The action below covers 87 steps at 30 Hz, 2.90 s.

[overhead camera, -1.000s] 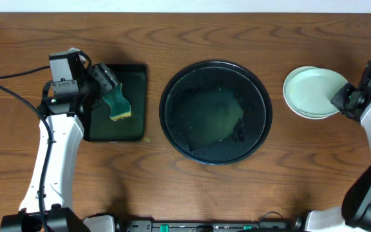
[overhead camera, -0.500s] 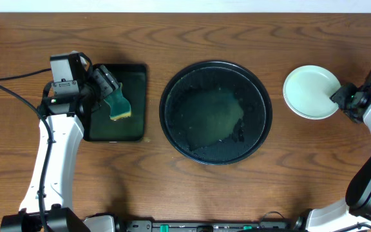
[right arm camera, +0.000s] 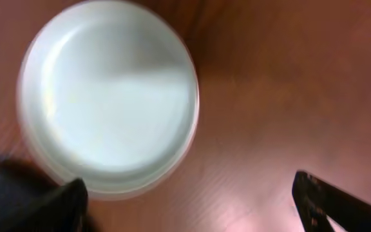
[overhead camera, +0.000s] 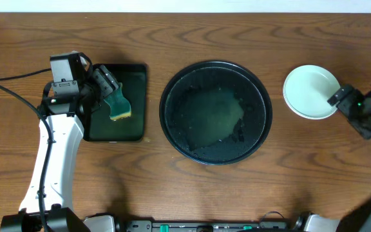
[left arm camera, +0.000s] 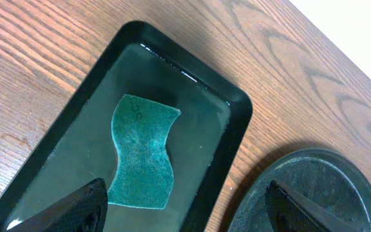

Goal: Clean dirty plates on tray and stack at the side

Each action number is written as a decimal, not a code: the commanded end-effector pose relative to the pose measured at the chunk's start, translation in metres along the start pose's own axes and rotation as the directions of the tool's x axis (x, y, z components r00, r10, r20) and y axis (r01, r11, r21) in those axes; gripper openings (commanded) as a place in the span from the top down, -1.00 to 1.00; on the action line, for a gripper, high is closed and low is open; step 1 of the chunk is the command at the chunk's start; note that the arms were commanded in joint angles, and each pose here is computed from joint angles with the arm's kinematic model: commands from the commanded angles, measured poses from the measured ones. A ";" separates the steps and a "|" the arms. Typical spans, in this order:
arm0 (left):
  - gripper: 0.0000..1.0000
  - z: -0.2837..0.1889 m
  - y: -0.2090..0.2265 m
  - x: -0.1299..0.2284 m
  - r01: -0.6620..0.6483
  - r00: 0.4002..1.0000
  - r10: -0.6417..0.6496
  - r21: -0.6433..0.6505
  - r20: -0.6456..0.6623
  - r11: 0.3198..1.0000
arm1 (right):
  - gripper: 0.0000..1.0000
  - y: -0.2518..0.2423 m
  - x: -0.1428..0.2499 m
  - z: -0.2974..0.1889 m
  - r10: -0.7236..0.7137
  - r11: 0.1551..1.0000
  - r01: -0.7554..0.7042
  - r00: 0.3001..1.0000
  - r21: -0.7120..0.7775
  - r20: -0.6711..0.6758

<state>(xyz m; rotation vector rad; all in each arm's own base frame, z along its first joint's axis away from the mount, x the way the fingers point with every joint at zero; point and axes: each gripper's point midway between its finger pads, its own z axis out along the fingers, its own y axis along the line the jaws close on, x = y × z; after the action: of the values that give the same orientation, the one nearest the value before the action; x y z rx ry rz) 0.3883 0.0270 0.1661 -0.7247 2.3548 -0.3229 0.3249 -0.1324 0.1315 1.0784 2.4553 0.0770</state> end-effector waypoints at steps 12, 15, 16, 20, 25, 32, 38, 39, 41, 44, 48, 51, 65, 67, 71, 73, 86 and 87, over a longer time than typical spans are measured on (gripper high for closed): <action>-0.58 0.001 0.003 0.000 0.002 1.000 -0.002 -0.010 -0.003 1.000 | -0.98 0.036 0.122 -0.104 -0.201 0.951 0.177 0.977 -0.255 -0.072; -0.58 0.001 0.003 0.000 0.002 1.000 -0.002 -0.011 -0.003 1.000 | -0.99 0.028 0.132 -0.108 -0.200 0.956 0.172 0.975 -0.238 -0.100; -0.58 0.001 0.003 0.000 0.002 1.000 -0.002 -0.010 -0.003 1.000 | -0.99 0.027 0.134 -0.109 -0.200 0.957 0.171 0.974 -0.235 -0.106; -0.58 0.001 0.003 0.000 0.002 1.000 -0.002 -0.011 -0.003 1.000 | -0.99 0.026 0.135 -0.108 -0.200 0.958 0.170 0.973 -0.231 -0.115; -0.58 0.001 0.003 0.000 0.002 1.000 -0.002 -0.011 -0.003 1.000 | -0.98 0.015 0.128 -0.105 -0.198 0.970 0.182 0.976 -0.164 -0.086; -0.59 0.001 0.003 0.000 0.002 1.000 -0.002 -0.010 -0.003 1.000 | -0.98 0.017 0.132 -0.098 -0.212 0.967 0.194 0.973 -0.168 -0.096; -0.59 0.001 0.003 0.000 0.002 1.000 -0.002 -0.011 -0.003 1.000 | -0.99 0.044 0.155 -0.082 -0.353 0.877 0.347 0.935 -0.331 0.043; -0.58 0.001 0.003 0.000 0.002 1.000 -0.002 -0.011 -0.003 1.000 | -0.98 0.050 0.161 -0.081 -0.386 0.842 0.389 0.918 -0.373 0.088; -0.59 0.001 0.003 0.000 0.002 1.000 -0.002 -0.011 -0.003 1.000 | -0.98 0.062 0.172 -0.081 -0.425 0.761 0.468 0.883 -0.449 0.201; -0.58 0.001 0.003 0.000 0.002 1.000 -0.002 -0.011 -0.003 1.000 | -0.98 0.066 0.182 -0.081 -0.418 0.687 0.533 0.846 -0.494 0.332; -0.58 0.001 0.003 0.000 0.002 1.000 -0.002 -0.010 -0.003 1.000 | -0.99 0.062 0.189 -0.073 -0.371 0.645 0.565 0.820 -0.515 0.435; -0.59 0.001 0.003 0.000 0.002 1.000 -0.002 -0.011 -0.003 1.000 | -0.99 0.066 0.191 -0.072 -0.331 0.599 0.594 0.794 -0.537 0.510; -0.58 0.001 0.003 0.000 0.002 1.000 -0.002 -0.011 -0.002 1.000 | -0.99 0.073 0.168 -0.076 -0.139 0.556 0.667 0.663 -0.496 0.736; -0.58 0.001 0.003 0.000 0.002 1.000 -0.002 -0.011 -0.003 1.000 | -0.98 0.069 0.161 -0.078 -0.117 0.585 0.656 0.650 -0.477 0.751; -0.59 0.001 0.003 0.000 0.002 1.000 -0.002 -0.011 -0.003 1.000 | -0.99 0.065 0.150 -0.085 -0.127 0.612 0.690 0.569 -0.387 0.813; -0.58 0.001 0.003 0.000 0.002 1.000 -0.002 -0.011 -0.003 1.000 | -0.99 0.062 0.149 -0.082 -0.161 0.623 0.704 0.541 -0.339 0.826; -0.59 0.001 0.003 0.000 0.002 1.000 -0.002 -0.011 -0.003 1.000 | -0.99 0.052 0.140 -0.075 -0.284 0.647 0.747 0.422 -0.153 0.861; -0.58 0.001 0.003 0.000 0.002 1.000 -0.002 -0.011 -0.002 1.000 | -0.98 0.052 0.140 -0.075 -0.284 0.647 0.747 0.422 -0.153 0.861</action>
<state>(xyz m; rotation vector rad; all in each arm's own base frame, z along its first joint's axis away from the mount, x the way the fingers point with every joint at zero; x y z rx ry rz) 0.3882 0.0270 0.1660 -0.7247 2.3552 -0.3233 0.2458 0.0157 0.1577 -0.0413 1.6451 0.0913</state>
